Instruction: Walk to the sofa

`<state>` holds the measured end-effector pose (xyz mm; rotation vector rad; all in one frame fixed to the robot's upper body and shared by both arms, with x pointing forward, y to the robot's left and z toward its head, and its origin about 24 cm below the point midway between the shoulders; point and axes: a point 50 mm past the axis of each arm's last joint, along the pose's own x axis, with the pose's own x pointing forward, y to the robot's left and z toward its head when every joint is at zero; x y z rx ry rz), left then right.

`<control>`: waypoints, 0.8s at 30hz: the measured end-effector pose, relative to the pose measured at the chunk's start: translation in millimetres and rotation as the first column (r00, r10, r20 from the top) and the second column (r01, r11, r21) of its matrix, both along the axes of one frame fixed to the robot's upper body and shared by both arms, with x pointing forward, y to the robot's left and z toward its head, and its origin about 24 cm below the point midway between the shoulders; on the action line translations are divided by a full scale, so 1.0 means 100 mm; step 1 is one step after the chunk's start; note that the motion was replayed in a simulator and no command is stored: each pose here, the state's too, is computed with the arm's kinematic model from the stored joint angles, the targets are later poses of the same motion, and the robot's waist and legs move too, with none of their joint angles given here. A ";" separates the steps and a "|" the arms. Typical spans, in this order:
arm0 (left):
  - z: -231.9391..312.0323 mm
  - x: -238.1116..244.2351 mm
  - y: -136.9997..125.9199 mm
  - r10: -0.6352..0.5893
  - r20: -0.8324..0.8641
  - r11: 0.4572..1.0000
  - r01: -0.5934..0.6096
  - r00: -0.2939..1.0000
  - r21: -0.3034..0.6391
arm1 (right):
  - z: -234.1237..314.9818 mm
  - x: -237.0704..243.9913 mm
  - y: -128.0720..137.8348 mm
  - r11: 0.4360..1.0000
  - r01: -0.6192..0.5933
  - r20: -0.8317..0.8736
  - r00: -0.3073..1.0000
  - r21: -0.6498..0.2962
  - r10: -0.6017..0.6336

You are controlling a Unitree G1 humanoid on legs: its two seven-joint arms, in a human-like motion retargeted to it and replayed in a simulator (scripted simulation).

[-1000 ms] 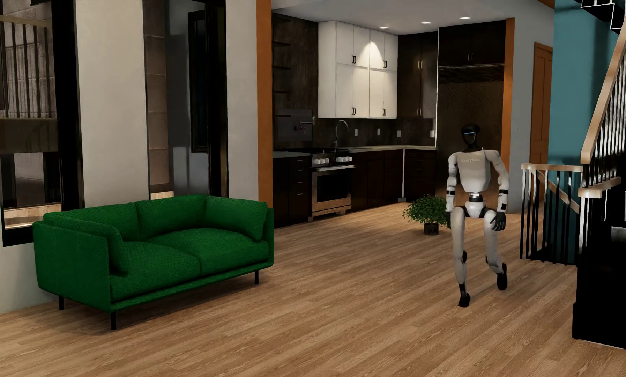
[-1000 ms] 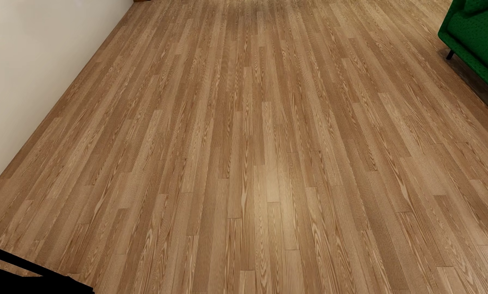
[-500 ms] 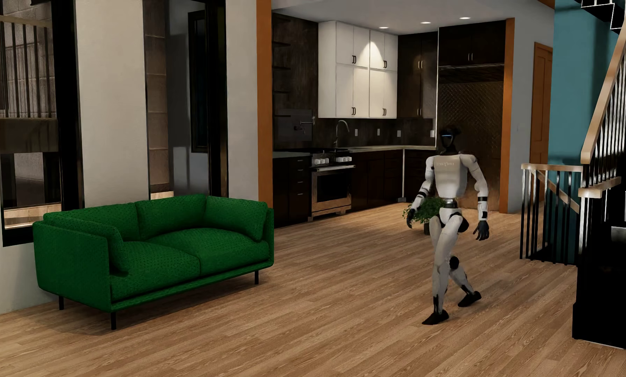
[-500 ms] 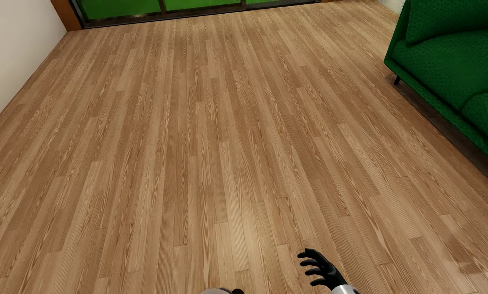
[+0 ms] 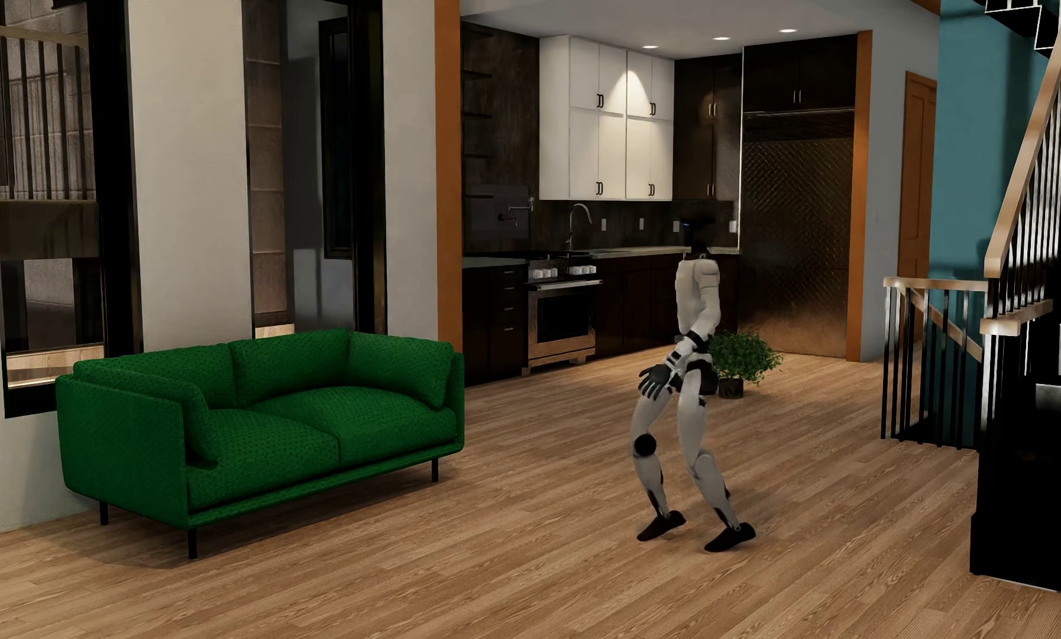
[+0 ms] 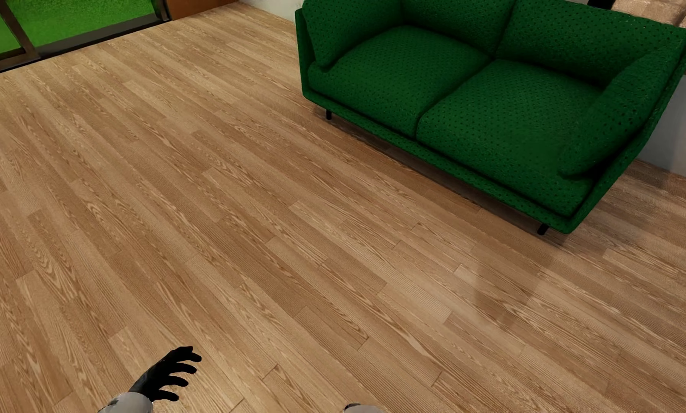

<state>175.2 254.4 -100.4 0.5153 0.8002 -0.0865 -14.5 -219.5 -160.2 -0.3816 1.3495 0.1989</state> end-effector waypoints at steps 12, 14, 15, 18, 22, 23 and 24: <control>-0.20 -0.19 -0.68 -0.162 -0.051 0.979 0.154 0.985 -0.135 | -0.06 -0.30 0.07 1.000 -0.024 -0.139 0.990 -0.001 0.024; -0.41 -0.57 -0.77 -0.275 -0.206 0.959 0.254 0.939 -0.125 | -0.04 0.02 0.00 1.000 -0.004 -0.026 1.000 -0.008 0.004; -0.49 -0.76 -0.76 -0.291 -0.281 0.956 0.267 0.915 -0.121 | -0.02 0.21 -0.03 1.000 -0.009 0.033 0.999 -0.012 0.010; -0.67 -1.43 -0.51 -0.186 -0.503 0.982 0.172 0.844 -0.075 | 0.07 0.75 -0.11 0.999 -0.032 0.186 0.982 -0.030 0.037; -0.66 -2.00 -0.30 -0.112 -0.636 0.992 0.118 0.764 -0.033 | 0.28 1.33 -0.22 0.999 0.042 0.381 0.924 -0.031 -0.027; -0.65 -2.09 -0.31 -0.104 -0.648 0.994 0.106 0.754 -0.036 | 0.35 1.43 -0.24 0.999 0.042 0.423 0.906 -0.032 -0.025; -0.64 -2.16 -0.32 -0.095 -0.658 0.995 0.091 0.747 -0.040 | 0.41 1.51 -0.26 0.999 0.039 0.457 0.889 -0.034 -0.019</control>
